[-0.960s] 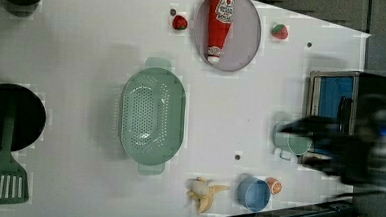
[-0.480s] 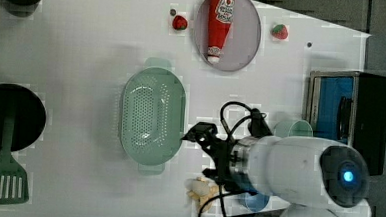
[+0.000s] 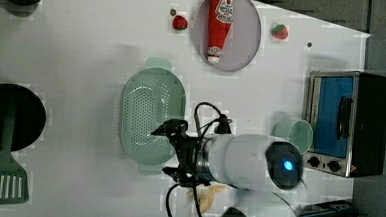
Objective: Drag strainer left to right.
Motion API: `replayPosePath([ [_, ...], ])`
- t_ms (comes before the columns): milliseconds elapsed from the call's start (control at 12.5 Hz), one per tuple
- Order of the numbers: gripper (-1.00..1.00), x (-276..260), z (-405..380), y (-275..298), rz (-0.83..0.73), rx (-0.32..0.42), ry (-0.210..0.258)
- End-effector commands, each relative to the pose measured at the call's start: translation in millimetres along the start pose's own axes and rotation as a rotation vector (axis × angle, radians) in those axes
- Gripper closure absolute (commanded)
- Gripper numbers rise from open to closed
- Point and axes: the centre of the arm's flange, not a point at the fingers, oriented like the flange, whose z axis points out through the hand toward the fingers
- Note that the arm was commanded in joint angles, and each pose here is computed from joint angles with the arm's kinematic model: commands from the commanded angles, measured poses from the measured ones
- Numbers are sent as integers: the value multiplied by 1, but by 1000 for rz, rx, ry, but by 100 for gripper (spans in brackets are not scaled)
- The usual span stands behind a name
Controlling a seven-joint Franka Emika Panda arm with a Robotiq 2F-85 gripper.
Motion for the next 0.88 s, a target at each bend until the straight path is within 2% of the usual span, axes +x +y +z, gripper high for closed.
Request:
replayPosePath([
  [80,-100,44,32,-23,193,42,-51],
  [240,-100,57,56,-29,222,43,-75],
  [560,-100,74,91,-32,251,45,-82],
  [880,-100,87,103,-30,265,39,-61],
])
